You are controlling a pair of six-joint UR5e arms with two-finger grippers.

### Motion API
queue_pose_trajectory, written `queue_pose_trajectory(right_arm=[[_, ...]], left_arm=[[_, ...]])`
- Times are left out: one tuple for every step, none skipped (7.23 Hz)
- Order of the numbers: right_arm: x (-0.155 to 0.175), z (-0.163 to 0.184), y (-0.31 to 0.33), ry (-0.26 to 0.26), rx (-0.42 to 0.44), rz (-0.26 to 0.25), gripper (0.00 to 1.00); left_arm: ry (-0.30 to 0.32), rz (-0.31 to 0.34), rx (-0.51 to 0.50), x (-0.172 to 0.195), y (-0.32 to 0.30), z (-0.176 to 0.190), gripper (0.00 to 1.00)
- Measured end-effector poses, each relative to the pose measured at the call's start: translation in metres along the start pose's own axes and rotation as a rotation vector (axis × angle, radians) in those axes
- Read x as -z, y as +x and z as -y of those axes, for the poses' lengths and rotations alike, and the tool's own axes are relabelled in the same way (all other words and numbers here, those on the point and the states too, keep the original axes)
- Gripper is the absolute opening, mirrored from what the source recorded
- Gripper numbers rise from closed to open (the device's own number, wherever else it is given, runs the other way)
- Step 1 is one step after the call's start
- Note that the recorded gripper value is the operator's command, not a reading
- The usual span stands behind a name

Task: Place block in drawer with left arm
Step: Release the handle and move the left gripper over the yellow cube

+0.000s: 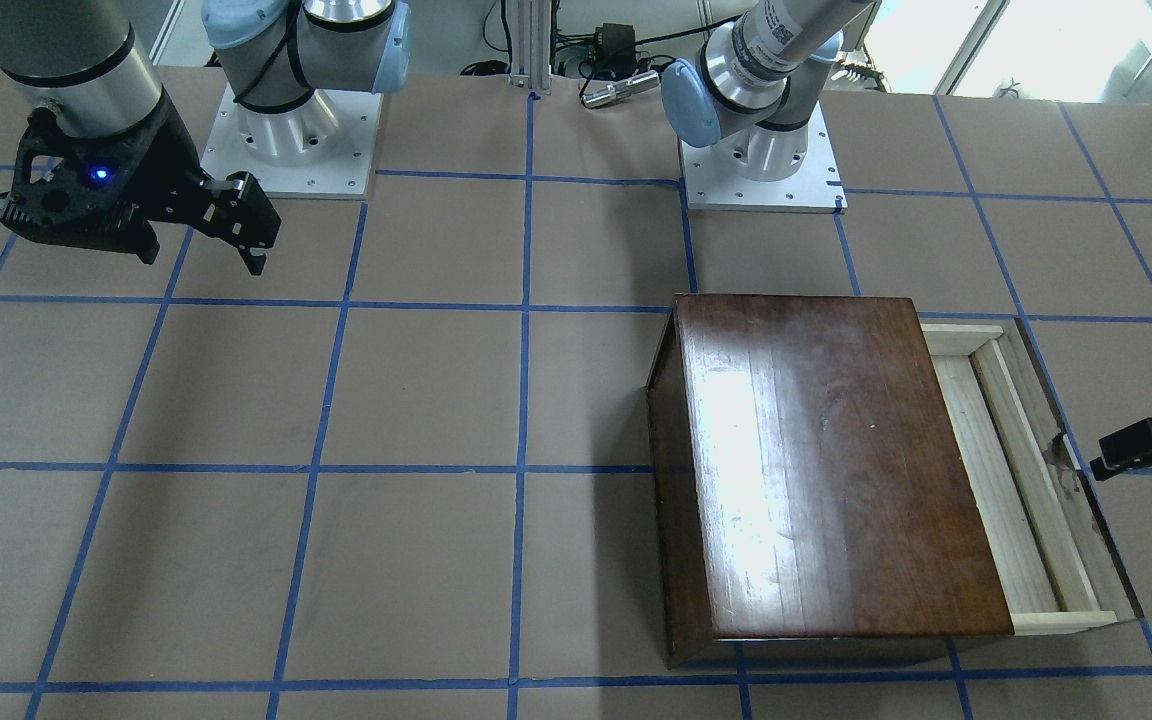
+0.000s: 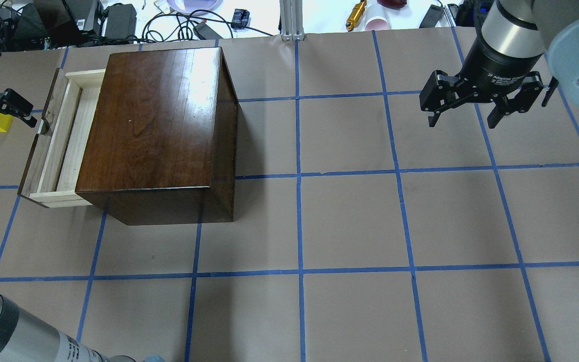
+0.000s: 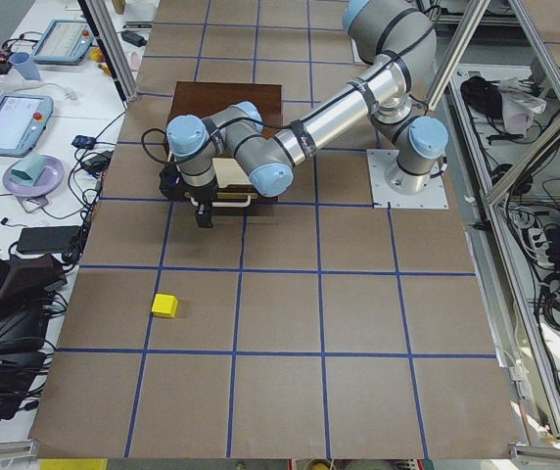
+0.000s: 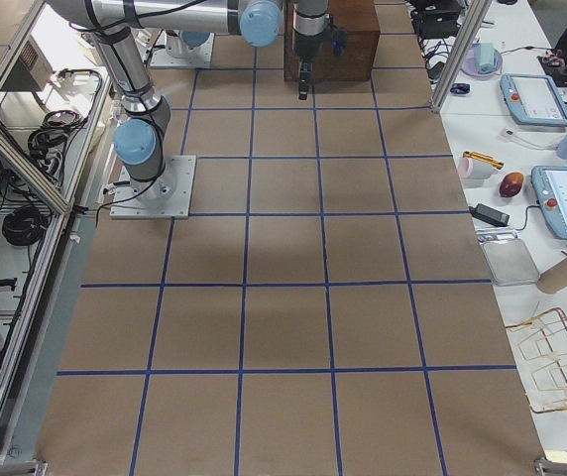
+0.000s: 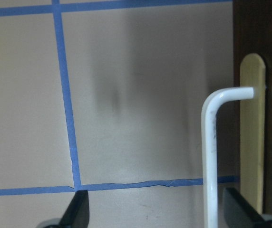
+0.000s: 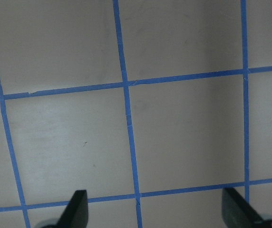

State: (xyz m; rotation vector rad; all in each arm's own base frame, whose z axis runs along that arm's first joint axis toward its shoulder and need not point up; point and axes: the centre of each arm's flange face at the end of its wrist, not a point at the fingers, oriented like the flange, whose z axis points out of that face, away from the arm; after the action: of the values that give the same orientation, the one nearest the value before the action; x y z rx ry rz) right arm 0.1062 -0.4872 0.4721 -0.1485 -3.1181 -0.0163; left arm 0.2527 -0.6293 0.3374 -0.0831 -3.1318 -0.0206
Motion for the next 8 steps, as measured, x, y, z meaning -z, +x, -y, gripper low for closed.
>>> queue_pose_trajectory(right_arm=[[0.000, 0.000, 0.000, 0.000, 0.000, 0.000, 1.00], [0.000, 0.000, 0.000, 0.000, 0.000, 0.000, 1.00], [0.000, 0.000, 0.000, 0.000, 0.000, 0.000, 1.00], [0.000, 0.000, 0.000, 0.000, -0.001, 0.000, 1.00], [0.000, 0.000, 0.000, 0.000, 0.000, 0.000, 1.00], [0.000, 0.000, 0.000, 0.000, 0.000, 0.000, 1.00], [0.000, 0.000, 0.000, 0.000, 0.000, 0.000, 1.00], [0.000, 0.000, 0.000, 0.000, 0.000, 0.000, 1.00]], left_arm=[[0.004, 0.003, -0.006, 0.003, -0.003, 0.000, 1.00], [0.015, 0.011, -0.012, 0.007, -0.013, 0.002, 1.00], [0.033, 0.026, -0.022, 0.014, -0.027, 0.008, 1.00], [0.047, 0.041, -0.060, 0.018, -0.042, 0.015, 1.00], [0.055, 0.051, -0.109, 0.015, -0.060, 0.018, 1.00], [0.073, 0.070, -0.134, 0.006, -0.082, 0.020, 1.00], [0.097, 0.098, -0.141, -0.006, -0.099, 0.024, 1.00], [0.116, 0.119, -0.134, -0.021, -0.116, 0.026, 1.00]])
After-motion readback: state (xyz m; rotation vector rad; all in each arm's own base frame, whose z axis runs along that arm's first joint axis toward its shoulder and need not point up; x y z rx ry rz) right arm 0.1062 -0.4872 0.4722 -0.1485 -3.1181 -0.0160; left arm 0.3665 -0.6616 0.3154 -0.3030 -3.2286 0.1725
